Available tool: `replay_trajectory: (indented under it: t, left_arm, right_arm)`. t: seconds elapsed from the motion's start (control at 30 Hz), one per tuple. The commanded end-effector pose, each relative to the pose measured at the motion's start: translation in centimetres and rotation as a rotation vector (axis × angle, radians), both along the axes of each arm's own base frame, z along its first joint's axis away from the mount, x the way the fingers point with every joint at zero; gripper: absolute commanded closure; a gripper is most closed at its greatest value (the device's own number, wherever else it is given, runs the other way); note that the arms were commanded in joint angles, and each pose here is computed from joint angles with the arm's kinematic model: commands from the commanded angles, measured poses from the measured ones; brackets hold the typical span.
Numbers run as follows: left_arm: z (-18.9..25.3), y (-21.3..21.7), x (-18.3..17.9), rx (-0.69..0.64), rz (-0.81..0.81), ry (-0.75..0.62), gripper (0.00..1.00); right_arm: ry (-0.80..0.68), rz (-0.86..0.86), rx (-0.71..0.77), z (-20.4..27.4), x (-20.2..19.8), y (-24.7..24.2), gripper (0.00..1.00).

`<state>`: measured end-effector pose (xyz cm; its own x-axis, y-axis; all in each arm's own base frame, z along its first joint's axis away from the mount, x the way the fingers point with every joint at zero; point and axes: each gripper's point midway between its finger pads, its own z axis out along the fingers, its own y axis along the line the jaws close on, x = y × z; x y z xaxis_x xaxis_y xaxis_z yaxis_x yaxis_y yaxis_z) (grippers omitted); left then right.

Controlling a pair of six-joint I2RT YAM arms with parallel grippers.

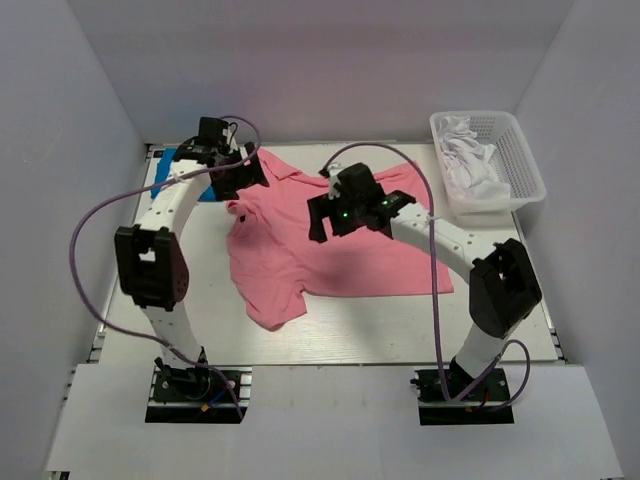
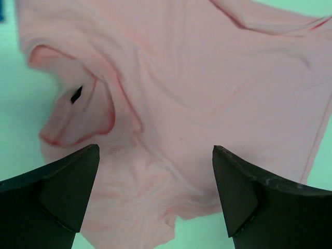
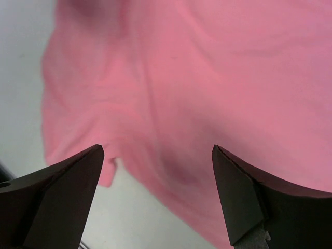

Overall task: Fold and stack the t-shirts
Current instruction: Flatten out the tshirt

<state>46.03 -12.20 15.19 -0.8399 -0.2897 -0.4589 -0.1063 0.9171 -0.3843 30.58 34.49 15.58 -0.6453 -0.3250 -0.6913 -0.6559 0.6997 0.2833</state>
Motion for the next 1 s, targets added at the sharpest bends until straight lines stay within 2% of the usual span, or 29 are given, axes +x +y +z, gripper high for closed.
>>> replay_trajectory:
  t: [0.0, 0.1, 0.17, 0.2, 0.3, 0.4, 0.47, 0.57, 0.7, 0.8, 0.83, 0.97]
  left_arm:
    - [3.9, 1.9, -5.0, 0.032, 0.097, -0.001, 0.0]
    - [-1.2, 3.1, -12.2, 0.059, 0.146, 0.195, 0.0]
    - [-0.7, 3.6, -15.9, 0.047, 0.17, 0.206, 0.0]
    - [-2.7, 3.3, -18.7, 0.021, 0.179, 0.281, 0.0]
    - [-4.1, 3.3, -24.9, -0.03, 0.219, 0.367, 0.0]
    - [-5.9, 3.4, -29.2, -0.06, 0.24, 0.414, 0.05]
    - [-6.7, 3.0, -29.8, -0.097, 0.253, 0.414, 0.1]
    - [-8.3, 2.0, -29.8, -0.153, 0.234, 0.425, 0.26]
    - [-9.9, 1.7, -29.0, -0.139, 0.209, 0.437, 0.42]
    - [-10.8, 1.5, -28.4, -0.136, 0.19, 0.424, 0.5]
    - [-11.0, 1.5, -28.4, -0.136, 0.19, 0.423, 0.57]
    - [-13.0, 1.8, -29.5, -0.096, 0.189, 0.481, 0.57]
  right_arm:
    - [0.085, -0.131, -0.026, -1.2, 1.6, -2.2, 0.1]
    - [0.11, -0.166, -0.05, -2.2, 2.6, -3.2, 0.1]
    - [0.137, -0.237, -0.045, -2.6, 3.8, -4.8, 0.1]
    - [0.15, -0.253, -0.044, -2.9, 3.8, -5.2, 0.1]
    - [0.206, -0.345, -0.023, -3.4, 4.6, -7.6, 0.1]
    - [0.225, -0.442, -0.013, -3.7, 5.3, -10.3, 0.1]
    - [0.219, -0.529, -0.01, -3.8, 5.7, -12.9, 0.1]
    - [0.264, -0.629, -0.005, -4.0, 5.7, -15.7, 0.1]
    - [0.327, -0.728, -0.039, -5.7, 3.8, -19.3, 0.1]
    - [0.358, -0.807, -0.055, -6.7, 2.1, -21.9, 0.1]
    - [0.353, -0.83, -0.054, -6.7, 2.1, -22.6, 0.1]
    - [0.36, -0.9, -0.057, -7.0, 0.1, -25.3, 0.1]
